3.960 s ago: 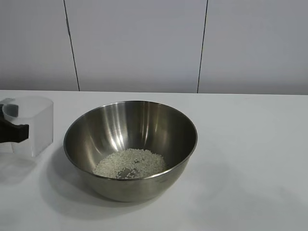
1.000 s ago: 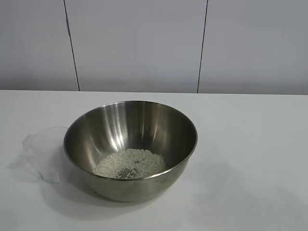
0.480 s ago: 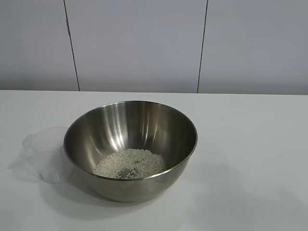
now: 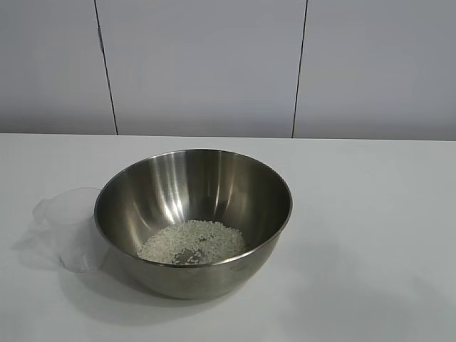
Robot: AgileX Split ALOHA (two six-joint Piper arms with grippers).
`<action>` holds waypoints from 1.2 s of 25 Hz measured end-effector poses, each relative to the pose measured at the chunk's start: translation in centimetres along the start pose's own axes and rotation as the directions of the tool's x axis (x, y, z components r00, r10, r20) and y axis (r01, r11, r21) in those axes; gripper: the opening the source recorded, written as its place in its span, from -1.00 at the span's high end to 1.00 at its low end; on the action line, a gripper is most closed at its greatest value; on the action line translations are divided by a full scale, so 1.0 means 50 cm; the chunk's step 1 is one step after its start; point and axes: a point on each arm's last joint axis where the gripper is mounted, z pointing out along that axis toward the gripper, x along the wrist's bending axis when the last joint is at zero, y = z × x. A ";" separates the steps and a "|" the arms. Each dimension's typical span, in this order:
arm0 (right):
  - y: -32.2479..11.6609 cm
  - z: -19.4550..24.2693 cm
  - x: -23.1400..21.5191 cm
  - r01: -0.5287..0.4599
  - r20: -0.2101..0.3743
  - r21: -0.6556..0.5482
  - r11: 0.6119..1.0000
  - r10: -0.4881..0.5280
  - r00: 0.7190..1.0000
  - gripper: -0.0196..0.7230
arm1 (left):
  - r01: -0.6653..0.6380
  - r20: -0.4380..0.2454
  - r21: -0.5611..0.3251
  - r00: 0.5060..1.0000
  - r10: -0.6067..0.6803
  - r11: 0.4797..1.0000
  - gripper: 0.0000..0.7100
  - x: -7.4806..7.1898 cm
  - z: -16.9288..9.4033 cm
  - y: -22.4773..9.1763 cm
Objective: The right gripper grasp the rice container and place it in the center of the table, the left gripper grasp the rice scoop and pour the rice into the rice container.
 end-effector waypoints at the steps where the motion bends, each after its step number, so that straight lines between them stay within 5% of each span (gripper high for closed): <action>1: 0.000 0.000 0.000 0.000 0.000 0.000 1.000 0.000 1.000 -0.70 | -0.002 -0.002 0.007 1.000 0.002 1.000 -0.60 0.000 0.000 -0.021; 11: 0.000 0.000 0.000 0.000 0.000 0.000 1.000 0.000 1.000 -0.70 | 0.053 0.002 0.058 0.999 -0.053 0.997 -0.60 -0.004 0.032 -0.180; 18: 0.000 0.000 0.000 -0.001 -0.002 -0.001 1.000 0.001 1.000 -0.70 | 0.060 -0.004 0.198 0.998 -0.060 0.978 -0.60 0.000 0.106 -0.241; 30: 0.000 0.000 0.001 -0.002 -0.003 -0.001 1.000 0.002 1.000 -0.70 | 0.061 -0.008 0.184 0.998 -0.060 0.981 -0.60 0.002 0.122 -0.247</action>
